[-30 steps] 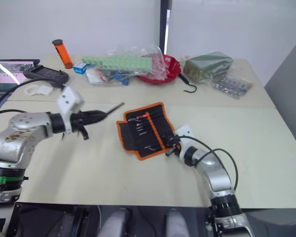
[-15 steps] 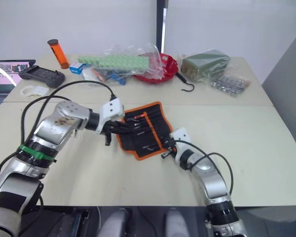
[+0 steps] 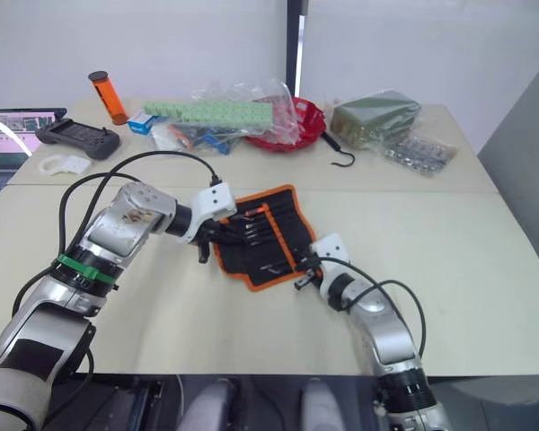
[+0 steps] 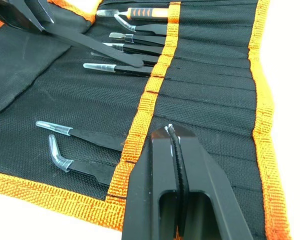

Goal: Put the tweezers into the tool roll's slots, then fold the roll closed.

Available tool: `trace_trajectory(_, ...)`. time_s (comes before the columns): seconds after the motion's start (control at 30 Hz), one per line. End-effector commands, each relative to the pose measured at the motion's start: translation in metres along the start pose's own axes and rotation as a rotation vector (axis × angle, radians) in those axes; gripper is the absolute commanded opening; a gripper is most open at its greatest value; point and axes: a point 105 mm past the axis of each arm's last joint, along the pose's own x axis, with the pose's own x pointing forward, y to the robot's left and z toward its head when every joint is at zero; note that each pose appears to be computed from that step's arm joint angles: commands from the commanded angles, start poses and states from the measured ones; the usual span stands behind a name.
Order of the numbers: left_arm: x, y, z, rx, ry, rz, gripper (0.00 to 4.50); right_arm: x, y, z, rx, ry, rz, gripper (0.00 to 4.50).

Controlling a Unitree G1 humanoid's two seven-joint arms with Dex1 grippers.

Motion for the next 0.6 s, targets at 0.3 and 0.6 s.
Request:
trace_trajectory(0.3, 0.007, 0.003, -0.010, -0.001, 0.038, 0.033, 0.04, -0.003, -0.001, -0.011, -0.012, 0.045, 0.000, 0.00)
trace_trajectory(0.6, 0.013, -0.001, -0.007, 0.003, 0.015, 0.013, 0.04, -0.003, -0.003, -0.011, -0.013, 0.047, -0.004, 0.00)
